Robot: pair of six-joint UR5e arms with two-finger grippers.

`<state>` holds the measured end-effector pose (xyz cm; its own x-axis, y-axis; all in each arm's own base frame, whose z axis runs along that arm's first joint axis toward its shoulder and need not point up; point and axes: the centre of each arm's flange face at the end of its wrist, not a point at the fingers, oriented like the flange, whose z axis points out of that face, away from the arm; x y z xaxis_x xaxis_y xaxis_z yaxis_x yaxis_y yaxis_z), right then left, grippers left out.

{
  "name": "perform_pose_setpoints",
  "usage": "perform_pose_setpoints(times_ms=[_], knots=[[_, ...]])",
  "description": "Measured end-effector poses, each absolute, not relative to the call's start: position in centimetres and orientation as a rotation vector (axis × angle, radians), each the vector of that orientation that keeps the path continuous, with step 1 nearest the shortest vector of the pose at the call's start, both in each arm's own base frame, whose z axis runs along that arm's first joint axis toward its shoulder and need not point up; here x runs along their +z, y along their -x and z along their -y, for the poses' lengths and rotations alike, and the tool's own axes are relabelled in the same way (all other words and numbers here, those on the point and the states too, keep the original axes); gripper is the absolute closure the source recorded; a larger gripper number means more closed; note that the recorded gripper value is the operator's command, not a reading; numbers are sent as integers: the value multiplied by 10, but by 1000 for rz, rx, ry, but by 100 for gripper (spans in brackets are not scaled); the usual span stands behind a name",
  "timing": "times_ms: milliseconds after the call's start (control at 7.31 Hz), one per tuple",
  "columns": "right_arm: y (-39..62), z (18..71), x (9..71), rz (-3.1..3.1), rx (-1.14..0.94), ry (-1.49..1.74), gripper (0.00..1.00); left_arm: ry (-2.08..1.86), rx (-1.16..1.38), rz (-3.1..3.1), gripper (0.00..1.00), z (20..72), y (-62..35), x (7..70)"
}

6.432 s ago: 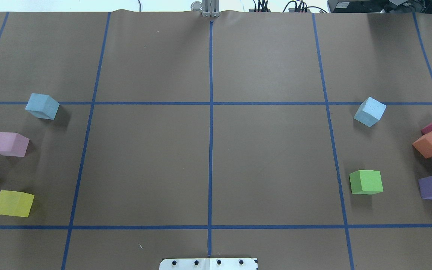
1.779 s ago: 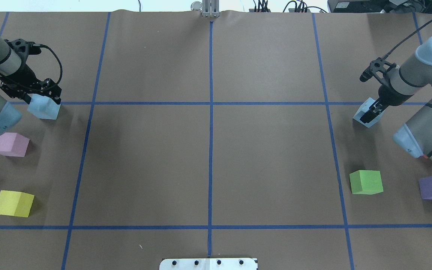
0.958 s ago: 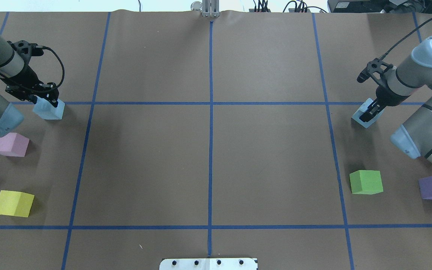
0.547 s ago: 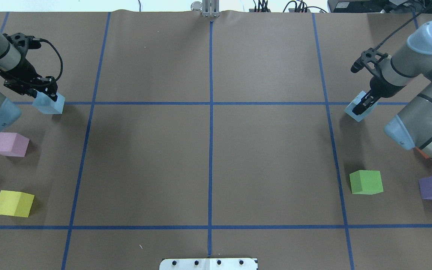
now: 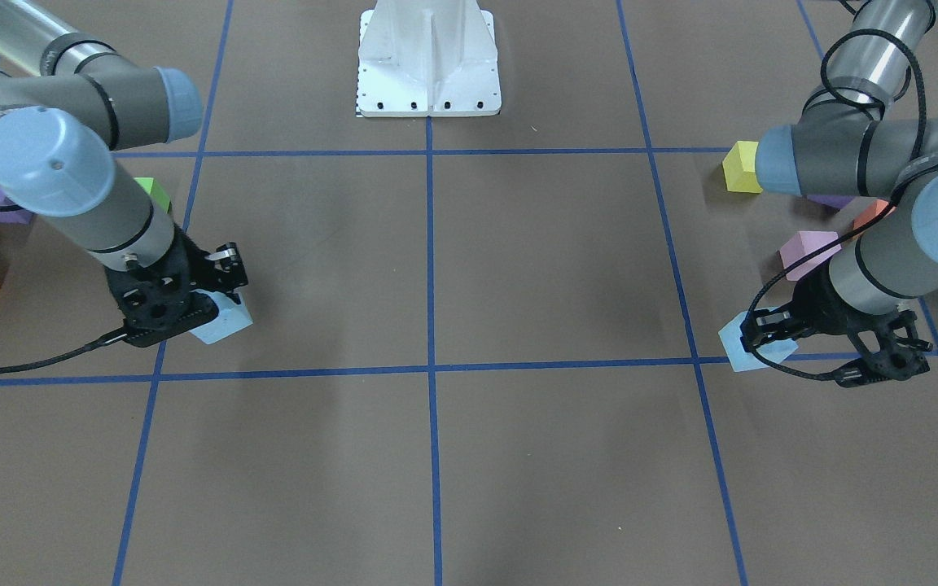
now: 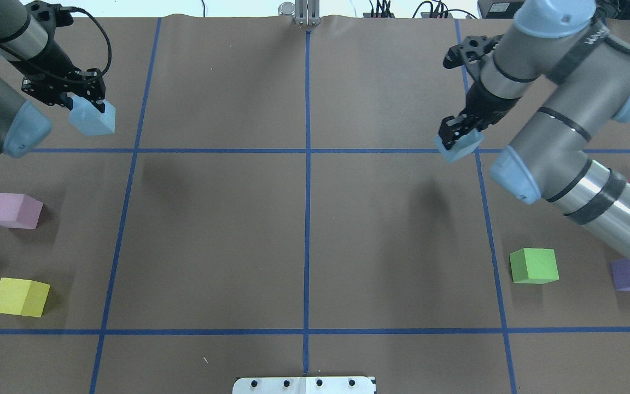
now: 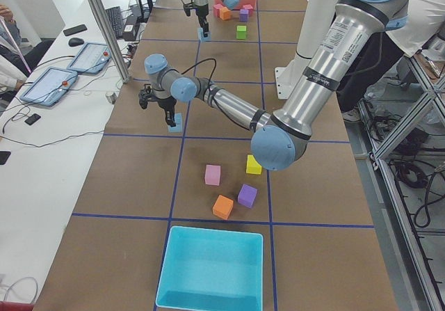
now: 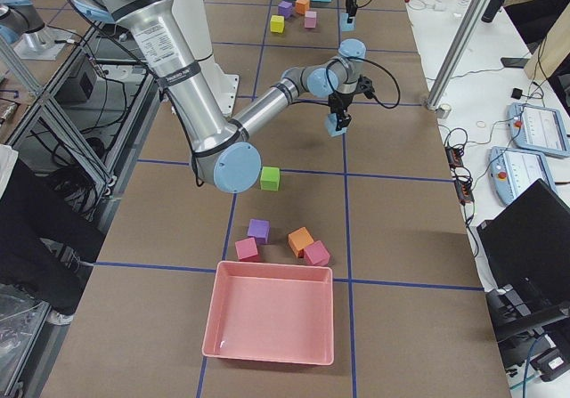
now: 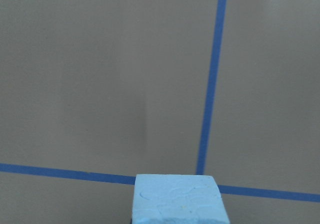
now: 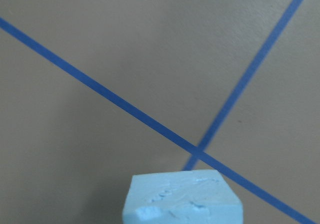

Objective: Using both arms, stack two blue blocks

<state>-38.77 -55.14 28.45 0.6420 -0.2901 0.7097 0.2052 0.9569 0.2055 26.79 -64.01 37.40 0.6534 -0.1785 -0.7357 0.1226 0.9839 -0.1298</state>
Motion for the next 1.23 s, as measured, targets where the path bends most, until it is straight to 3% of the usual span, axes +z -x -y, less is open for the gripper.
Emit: perform_pose_setpoints(times_ms=[547, 1232], knots=[[514, 515, 188, 821, -15, -38, 56, 161, -315, -893, 55, 626, -349, 280], [599, 468, 174, 814, 112, -21, 54, 201, -347, -914, 55, 609, -415, 216]])
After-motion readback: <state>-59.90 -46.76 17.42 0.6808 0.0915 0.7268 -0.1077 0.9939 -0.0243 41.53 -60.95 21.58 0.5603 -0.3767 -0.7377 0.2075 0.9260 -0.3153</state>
